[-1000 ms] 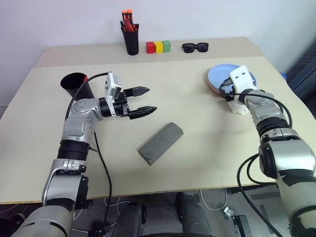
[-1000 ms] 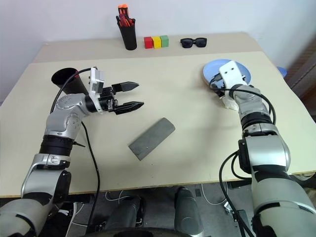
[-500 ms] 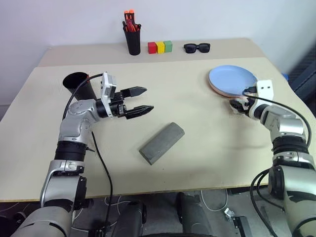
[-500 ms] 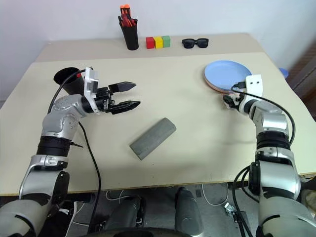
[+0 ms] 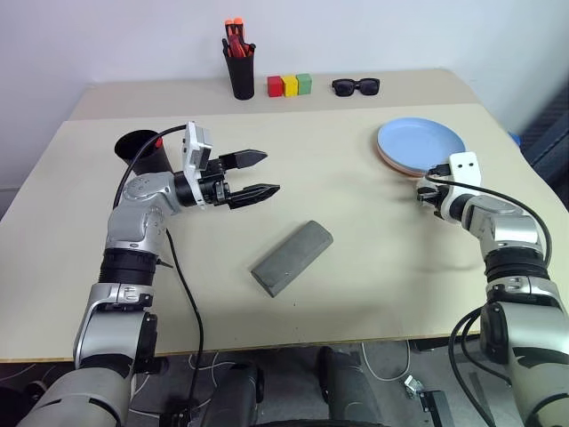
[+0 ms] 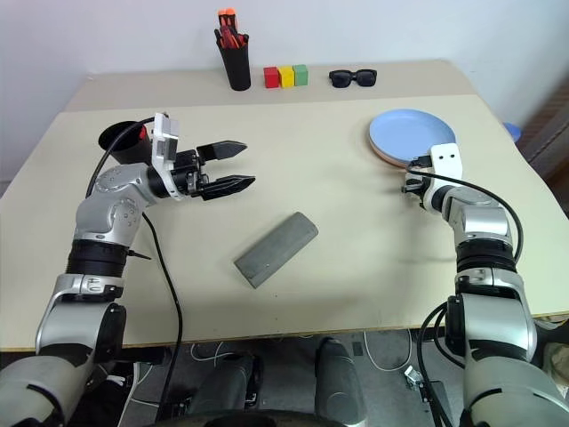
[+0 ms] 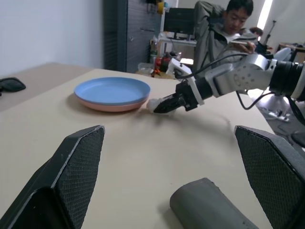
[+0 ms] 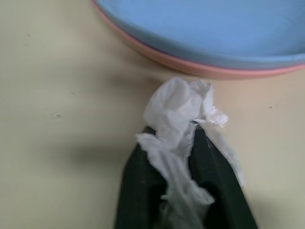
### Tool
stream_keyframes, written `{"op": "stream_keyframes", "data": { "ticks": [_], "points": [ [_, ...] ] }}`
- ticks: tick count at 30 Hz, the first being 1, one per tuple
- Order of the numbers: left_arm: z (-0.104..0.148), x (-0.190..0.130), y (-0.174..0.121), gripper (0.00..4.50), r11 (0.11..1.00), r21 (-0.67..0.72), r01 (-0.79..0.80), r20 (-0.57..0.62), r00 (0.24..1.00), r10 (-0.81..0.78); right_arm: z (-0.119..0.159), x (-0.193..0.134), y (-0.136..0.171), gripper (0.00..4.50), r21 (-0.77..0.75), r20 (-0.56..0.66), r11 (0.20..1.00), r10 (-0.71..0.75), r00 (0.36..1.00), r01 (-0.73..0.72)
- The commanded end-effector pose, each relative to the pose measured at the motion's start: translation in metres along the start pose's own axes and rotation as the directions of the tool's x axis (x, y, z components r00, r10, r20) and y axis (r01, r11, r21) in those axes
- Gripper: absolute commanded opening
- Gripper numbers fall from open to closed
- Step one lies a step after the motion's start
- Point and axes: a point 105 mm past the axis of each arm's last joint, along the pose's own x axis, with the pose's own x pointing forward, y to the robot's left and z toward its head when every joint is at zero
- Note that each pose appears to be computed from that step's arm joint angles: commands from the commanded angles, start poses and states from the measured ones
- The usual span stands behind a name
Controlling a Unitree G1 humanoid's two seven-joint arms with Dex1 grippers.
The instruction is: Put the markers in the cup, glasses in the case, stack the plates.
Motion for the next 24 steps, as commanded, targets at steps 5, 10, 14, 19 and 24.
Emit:
{"op": "stream_keyframes", "data": {
  "ticks": [5,10,14,19,24],
  "points": [
    [0.014,0.000,0.002,4.50,0.999,0.026,-0.025,0.047,0.999,0.024,0.090,-0.006,0.005,0.04,-0.183,0.253,0.982,-0.009,0.967,0.057],
    [0.016,0.002,0.001,4.50,0.999,0.022,-0.026,0.053,0.998,0.025,0.097,0.010,0.000,0.04,-0.242,0.294,0.951,-0.118,0.949,0.193],
    [0.016,-0.003,-0.001,4.50,0.999,0.024,-0.045,0.039,0.998,0.044,0.100,0.016,0.002,1.68,-0.228,0.319,0.945,-0.155,0.935,0.235],
    [0.018,-0.011,-0.001,4.50,0.997,0.012,-0.074,0.042,0.996,0.074,0.111,0.010,-0.003,4.14,-0.200,0.369,0.946,-0.166,0.914,0.253],
    [0.015,-0.015,-0.002,4.50,0.995,0.017,-0.101,0.044,0.994,0.101,0.129,-0.004,0.009,4.14,-0.157,0.486,0.984,0.000,0.874,0.087]
  ]
}}
